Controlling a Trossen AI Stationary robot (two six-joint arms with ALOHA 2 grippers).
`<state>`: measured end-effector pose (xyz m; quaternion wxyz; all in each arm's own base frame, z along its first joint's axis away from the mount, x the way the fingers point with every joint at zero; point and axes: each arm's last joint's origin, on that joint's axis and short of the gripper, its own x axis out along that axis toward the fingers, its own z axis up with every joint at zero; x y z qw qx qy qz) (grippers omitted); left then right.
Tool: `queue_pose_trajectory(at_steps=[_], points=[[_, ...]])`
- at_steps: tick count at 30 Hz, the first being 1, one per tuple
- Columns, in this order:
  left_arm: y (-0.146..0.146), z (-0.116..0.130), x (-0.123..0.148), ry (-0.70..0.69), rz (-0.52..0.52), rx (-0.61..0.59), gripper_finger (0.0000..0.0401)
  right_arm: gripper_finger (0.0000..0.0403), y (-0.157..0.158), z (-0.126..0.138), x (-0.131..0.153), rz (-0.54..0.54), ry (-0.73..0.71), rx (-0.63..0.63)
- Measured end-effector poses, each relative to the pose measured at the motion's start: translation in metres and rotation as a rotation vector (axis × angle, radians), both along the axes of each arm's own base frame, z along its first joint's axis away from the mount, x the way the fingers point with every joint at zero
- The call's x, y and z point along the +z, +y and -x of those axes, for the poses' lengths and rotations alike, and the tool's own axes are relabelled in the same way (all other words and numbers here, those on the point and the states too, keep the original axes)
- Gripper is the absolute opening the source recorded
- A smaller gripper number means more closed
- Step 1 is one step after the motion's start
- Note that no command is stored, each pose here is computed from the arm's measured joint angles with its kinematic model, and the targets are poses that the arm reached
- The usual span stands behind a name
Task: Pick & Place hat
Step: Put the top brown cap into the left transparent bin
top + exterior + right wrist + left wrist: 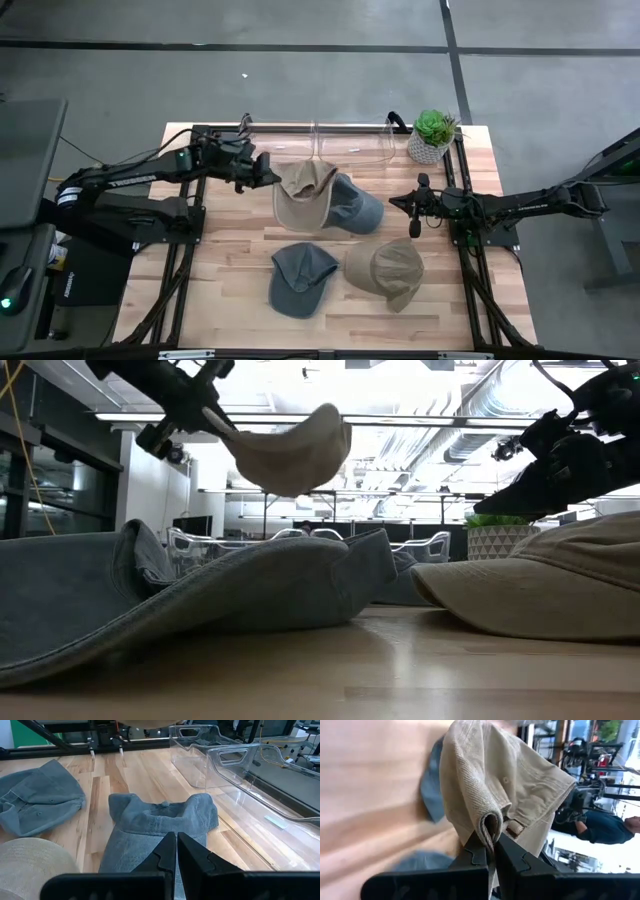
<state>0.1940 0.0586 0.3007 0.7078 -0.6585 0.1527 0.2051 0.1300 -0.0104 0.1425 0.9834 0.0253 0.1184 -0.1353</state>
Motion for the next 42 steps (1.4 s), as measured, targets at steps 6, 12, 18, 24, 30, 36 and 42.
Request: queue_pose_trajectory(at_steps=[6,12,18,24,30,36,42], points=[[0.002,0.007,0.006,0.015,-0.206,0.056,0.0,0.0012,0.0,0.0,0.0,0.0,-0.001,0.0],[0.008,0.009,0.008,0.083,-0.431,0.163,0.0,0.0012,0.0,0.0,0.0,0.0,0.0,0.0],[0.014,0.012,0.012,0.081,-0.44,0.458,0.0,0.0012,0.0,0.0,0.0,0.0,0.0,0.0],[0.018,0.016,0.012,0.069,-0.411,0.713,0.0,0.0012,0.0,0.0,0.0,0.0,0.0,0.0],[0.022,0.016,0.008,0.04,-0.35,0.917,0.0,0.0012,0.0,0.0,0.0,0.0,0.0,0.0],[0.026,0.006,-0.002,0.036,-0.305,1.005,0.0,0.0012,0.0,0.0,0.0,0.0,0.0,0.0],[0.032,-0.006,-0.016,-0.03,-0.21,1.181,0.0,0.0012,0.0,0.0,0.0,0.0,0.0,0.0]])
